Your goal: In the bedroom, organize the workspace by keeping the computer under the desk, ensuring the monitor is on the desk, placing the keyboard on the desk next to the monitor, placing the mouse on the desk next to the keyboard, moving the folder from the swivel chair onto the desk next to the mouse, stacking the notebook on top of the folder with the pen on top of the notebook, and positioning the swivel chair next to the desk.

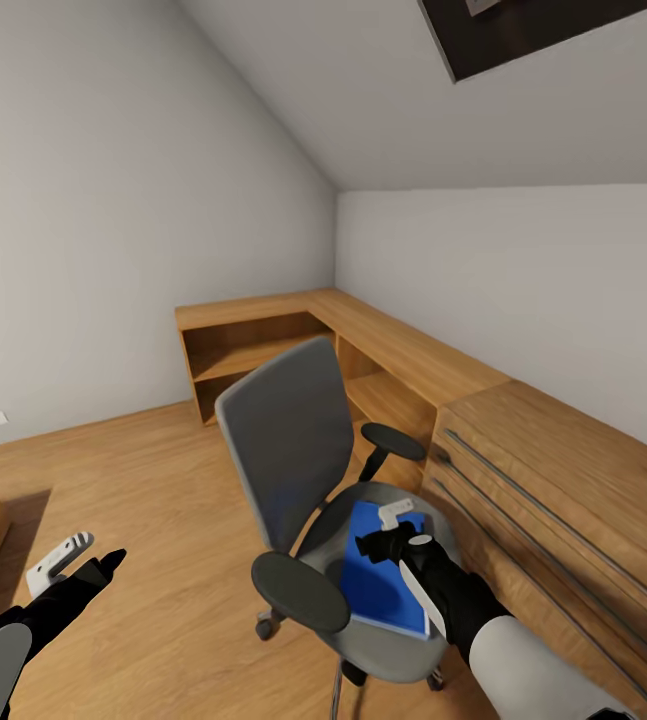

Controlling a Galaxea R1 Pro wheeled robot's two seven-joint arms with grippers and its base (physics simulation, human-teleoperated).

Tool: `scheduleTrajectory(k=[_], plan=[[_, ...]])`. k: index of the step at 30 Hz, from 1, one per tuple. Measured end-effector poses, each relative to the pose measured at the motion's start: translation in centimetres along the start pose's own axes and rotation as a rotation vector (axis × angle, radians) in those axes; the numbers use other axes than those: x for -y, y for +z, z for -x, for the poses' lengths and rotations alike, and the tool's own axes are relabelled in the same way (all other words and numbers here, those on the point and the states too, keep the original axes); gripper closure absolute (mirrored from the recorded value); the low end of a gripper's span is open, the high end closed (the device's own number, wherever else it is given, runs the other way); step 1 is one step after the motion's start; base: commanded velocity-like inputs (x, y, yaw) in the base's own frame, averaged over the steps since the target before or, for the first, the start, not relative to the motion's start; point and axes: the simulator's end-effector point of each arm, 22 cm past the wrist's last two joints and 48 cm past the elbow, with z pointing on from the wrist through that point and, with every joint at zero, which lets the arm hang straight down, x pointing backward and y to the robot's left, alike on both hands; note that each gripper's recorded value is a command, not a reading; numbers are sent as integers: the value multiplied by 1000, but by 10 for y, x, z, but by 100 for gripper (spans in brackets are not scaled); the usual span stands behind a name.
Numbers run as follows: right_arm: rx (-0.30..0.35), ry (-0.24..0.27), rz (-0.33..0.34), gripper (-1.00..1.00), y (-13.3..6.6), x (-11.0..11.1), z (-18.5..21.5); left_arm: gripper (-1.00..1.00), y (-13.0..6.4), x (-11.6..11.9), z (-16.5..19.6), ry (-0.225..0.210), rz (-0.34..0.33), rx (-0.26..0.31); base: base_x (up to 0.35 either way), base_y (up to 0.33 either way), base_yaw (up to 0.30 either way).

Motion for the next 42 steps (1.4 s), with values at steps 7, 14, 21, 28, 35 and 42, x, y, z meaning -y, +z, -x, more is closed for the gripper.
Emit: scheduleTrajectory(k=[7, 14, 21, 28, 35, 42], plan=[[0, 1, -2, -100, 8, 0, -10, -100, 8, -6, -8, 0, 0, 0, 0, 0, 0], [0, 3, -1, -100, 9, -1, -11, -100, 9, -7, -10, -1, 0, 0, 0, 0, 4], [0, 3, -1, -100, 9, -2, -11, -100, 9, -9, -9, 0, 4, -1, 0, 0, 152], [0, 2, -2, -100, 9, -1, -11, -100, 10, -10, -11, -1, 5, -5, 0, 0, 233], [0, 2, -3, -100, 9, -1, -11, -100, 10, -10, -12, -1, 4, -8, 1, 0, 88], [2, 2, -3, -100, 9, 0, -11, -100, 10, -13, -10, 24, 22, 1, 141, 0, 15]])
